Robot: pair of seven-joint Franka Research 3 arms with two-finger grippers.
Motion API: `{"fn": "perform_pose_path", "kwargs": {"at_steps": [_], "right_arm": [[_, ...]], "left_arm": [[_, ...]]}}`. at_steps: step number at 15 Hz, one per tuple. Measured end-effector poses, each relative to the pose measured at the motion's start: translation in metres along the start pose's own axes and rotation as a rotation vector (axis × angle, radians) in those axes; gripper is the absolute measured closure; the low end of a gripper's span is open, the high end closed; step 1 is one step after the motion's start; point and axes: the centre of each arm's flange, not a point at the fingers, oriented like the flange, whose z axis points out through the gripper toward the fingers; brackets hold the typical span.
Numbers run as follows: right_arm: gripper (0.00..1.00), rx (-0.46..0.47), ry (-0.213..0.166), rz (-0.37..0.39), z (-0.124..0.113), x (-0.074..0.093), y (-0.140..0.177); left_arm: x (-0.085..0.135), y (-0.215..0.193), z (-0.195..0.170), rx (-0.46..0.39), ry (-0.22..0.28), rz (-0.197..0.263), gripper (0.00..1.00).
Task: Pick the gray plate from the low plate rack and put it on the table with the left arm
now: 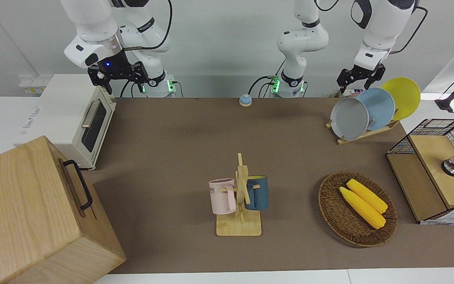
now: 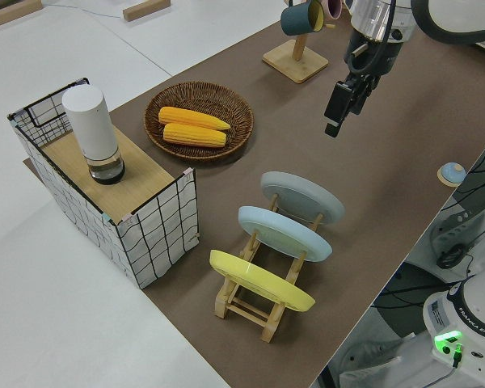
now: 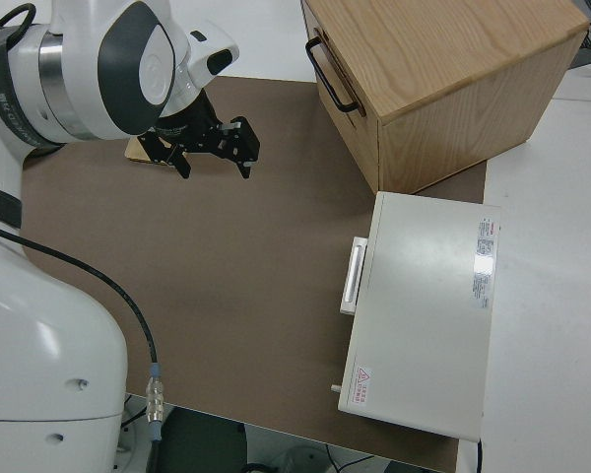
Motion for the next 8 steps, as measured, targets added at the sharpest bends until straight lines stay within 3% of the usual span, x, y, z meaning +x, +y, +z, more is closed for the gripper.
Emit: {"fn": "perform_pose_path", "kwargs": {"at_steps": [8], "right_arm": [[0.01,0.000,0.000,0.000,0.000,0.000,0.000]], "left_arm": [[-0.005,-0.021,0.054,0.044,0.024,-0.029,0.00]]}}
